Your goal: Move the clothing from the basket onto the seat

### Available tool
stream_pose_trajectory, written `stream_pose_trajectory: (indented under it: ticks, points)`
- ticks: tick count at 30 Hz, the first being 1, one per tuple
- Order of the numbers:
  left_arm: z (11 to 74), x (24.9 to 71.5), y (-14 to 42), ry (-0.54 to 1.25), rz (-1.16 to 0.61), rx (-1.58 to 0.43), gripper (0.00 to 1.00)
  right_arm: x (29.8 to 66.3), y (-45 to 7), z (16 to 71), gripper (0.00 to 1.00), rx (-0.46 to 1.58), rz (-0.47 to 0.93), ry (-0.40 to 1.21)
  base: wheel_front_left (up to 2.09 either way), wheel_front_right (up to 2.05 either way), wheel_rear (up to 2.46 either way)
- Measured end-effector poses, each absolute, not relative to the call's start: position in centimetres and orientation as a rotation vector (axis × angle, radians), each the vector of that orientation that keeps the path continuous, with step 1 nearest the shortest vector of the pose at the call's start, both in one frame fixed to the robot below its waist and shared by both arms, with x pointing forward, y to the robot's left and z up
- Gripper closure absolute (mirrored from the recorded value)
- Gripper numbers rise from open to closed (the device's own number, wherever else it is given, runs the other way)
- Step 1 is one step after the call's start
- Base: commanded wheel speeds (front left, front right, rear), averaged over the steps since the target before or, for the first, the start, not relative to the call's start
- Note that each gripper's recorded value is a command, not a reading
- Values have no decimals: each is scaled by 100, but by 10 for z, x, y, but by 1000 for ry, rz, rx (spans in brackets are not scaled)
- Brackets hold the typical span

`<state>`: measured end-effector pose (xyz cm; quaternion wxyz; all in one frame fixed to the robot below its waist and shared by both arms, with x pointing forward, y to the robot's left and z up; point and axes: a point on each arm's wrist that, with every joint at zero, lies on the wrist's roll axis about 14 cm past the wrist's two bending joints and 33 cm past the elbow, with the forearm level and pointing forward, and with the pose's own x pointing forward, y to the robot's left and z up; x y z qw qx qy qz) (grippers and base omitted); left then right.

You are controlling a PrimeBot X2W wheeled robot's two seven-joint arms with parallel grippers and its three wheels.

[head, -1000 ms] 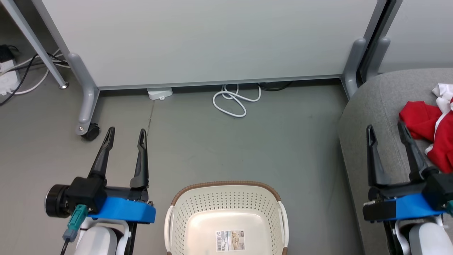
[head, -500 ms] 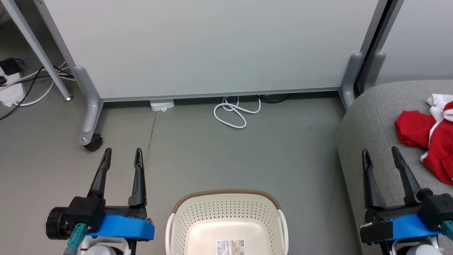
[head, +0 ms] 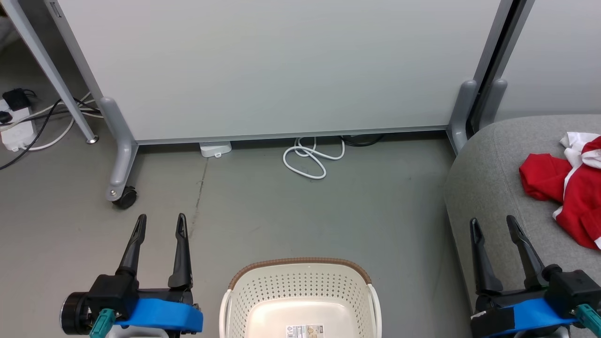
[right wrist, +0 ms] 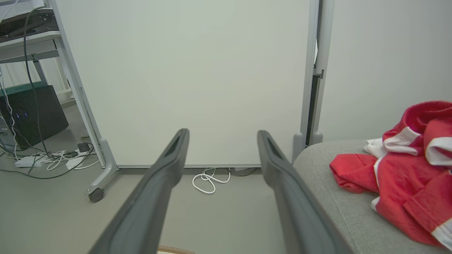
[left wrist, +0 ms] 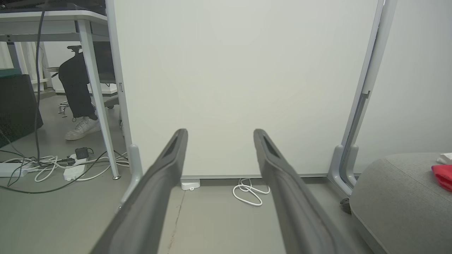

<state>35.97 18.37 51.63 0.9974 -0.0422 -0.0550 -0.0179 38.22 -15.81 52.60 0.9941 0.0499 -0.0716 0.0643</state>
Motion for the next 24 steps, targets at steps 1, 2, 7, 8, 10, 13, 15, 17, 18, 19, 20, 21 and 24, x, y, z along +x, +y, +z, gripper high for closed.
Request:
stream_pose_trajectory:
  ticks: [1,2,7,8,10,13,15,17,18,19,20,21,24]
  points:
    - [516,359,183,-109,-38,-86,0,382,-158,526,0,101,129,-143,0,0,0]
    - [515,359,183,-107,-41,-87,0,382,-158,526,0,103,127,-142,0,0,0]
    - [511,360,183,-95,-39,-83,0,381,-160,523,0,109,122,-134,0,0,0]
    - [510,360,183,-92,-38,-82,0,381,-161,523,0,109,120,-133,0,0,0]
    - [509,360,184,-88,-35,-82,0,381,-161,522,0,110,117,-132,0,0,0]
    - [508,359,185,-85,-32,-79,0,381,-162,522,0,113,116,-130,0,0,0]
    - [508,359,185,-85,-33,-79,0,381,-162,522,0,116,116,-130,0,0,0]
    - [507,359,185,-83,-33,-80,100,381,-162,521,100,116,116,-127,0,0,0]
    - [503,358,185,-70,-32,-82,100,380,-161,518,100,117,115,-118,0,0,0]
    - [498,356,185,-52,-30,-85,100,379,-162,514,100,119,114,-105,0,0,0]
    - [491,353,184,-31,-28,-88,100,378,-162,509,100,120,112,-92,0,0,0]
    - [486,351,184,-15,-26,-91,100,377,-162,505,100,122,111,-79,0,0,0]
    - [471,344,184,35,-18,-111,100,374,-163,494,100,135,103,-40,0,0,0]
